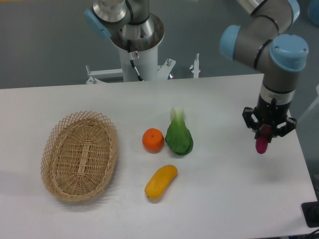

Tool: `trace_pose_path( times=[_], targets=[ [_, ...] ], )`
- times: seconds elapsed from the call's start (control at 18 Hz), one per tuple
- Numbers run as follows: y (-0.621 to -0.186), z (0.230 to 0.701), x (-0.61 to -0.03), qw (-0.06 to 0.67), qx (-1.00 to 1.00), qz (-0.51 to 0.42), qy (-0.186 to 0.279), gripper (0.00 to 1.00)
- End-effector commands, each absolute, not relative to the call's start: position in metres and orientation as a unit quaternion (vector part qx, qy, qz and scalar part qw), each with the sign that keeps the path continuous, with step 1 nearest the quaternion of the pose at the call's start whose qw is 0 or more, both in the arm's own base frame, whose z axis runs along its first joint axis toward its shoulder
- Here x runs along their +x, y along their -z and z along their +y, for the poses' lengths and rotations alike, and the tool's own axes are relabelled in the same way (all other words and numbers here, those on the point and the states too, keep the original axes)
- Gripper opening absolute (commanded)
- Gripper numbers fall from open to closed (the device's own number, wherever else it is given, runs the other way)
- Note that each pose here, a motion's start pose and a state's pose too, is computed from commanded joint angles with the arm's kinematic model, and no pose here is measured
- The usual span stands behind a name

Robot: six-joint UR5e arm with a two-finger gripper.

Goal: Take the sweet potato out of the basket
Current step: 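Carry the held sweet potato past the bok choy, away from the basket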

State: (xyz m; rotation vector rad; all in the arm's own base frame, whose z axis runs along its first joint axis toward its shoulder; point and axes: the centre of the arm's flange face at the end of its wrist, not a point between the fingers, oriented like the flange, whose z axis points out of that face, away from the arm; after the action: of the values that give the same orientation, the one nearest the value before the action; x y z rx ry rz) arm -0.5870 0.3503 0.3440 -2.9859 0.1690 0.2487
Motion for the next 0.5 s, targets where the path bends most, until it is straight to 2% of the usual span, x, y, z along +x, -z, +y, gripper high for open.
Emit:
trace_pose_path(
  times=[0.28,0.5],
  targets=[
    [-0.355,0.330,-0.599,0.057,-0.989,0.123,-0.066,0.12],
    [-0.353,0.327,-0.598,0.035,-0.989,0.134,-0.059,0.12]
  ],
)
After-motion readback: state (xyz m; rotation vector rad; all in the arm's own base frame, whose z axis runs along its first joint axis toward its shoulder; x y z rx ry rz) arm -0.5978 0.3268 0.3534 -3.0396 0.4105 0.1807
